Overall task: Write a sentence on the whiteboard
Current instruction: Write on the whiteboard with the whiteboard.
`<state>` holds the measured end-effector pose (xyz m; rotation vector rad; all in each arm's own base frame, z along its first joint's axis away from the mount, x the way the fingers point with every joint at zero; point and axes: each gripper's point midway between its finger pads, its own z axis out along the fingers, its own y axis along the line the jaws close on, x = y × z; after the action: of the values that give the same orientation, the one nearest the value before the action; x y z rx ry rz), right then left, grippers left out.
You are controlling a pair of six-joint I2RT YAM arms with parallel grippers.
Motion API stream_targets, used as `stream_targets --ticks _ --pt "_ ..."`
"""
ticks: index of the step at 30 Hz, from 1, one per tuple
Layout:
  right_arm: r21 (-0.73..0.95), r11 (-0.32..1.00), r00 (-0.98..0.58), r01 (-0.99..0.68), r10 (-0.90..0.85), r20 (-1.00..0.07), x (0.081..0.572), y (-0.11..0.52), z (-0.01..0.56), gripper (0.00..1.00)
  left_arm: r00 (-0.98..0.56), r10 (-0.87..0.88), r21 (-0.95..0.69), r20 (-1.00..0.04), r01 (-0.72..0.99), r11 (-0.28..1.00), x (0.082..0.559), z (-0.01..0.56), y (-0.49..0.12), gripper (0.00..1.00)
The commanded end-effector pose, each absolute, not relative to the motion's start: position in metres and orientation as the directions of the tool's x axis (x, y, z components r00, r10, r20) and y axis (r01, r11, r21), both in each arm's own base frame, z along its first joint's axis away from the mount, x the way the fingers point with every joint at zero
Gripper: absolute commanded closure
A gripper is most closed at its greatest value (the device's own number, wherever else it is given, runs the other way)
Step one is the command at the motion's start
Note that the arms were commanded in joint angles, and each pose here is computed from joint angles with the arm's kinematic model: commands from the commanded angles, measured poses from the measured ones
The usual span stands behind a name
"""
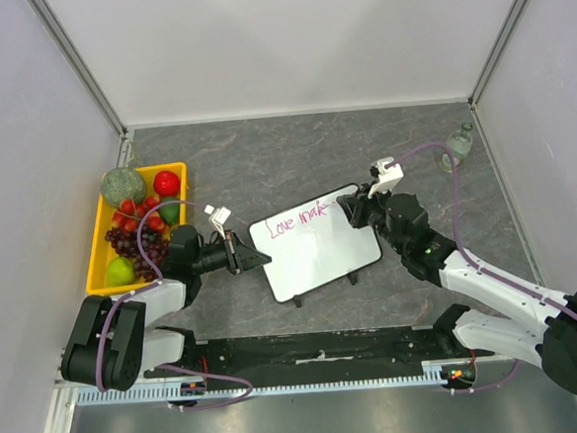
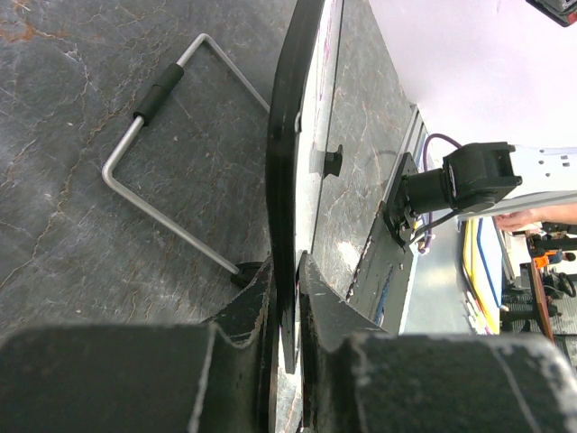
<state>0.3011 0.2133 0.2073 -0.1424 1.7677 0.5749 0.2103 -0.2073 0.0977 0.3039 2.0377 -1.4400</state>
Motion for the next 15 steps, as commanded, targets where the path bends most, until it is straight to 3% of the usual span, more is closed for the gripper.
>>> stream_targets --ticks 1,15 --pt "0.299 0.860 -0.271 -0.414 0.197 -0.942 0.303 0.218 0.217 1.00 -0.745 -0.156 -0.735 -0.649 0.560 0.383 0.217 0.105 -0.208 0.98" --pt "0.284 0.867 -0.313 -0.410 0.159 -0.936 0.290 0.210 0.194 1.00 -0.748 -0.155 -0.737 -0.645 0.557 0.382 0.217 0.104 -0.208 0.98"
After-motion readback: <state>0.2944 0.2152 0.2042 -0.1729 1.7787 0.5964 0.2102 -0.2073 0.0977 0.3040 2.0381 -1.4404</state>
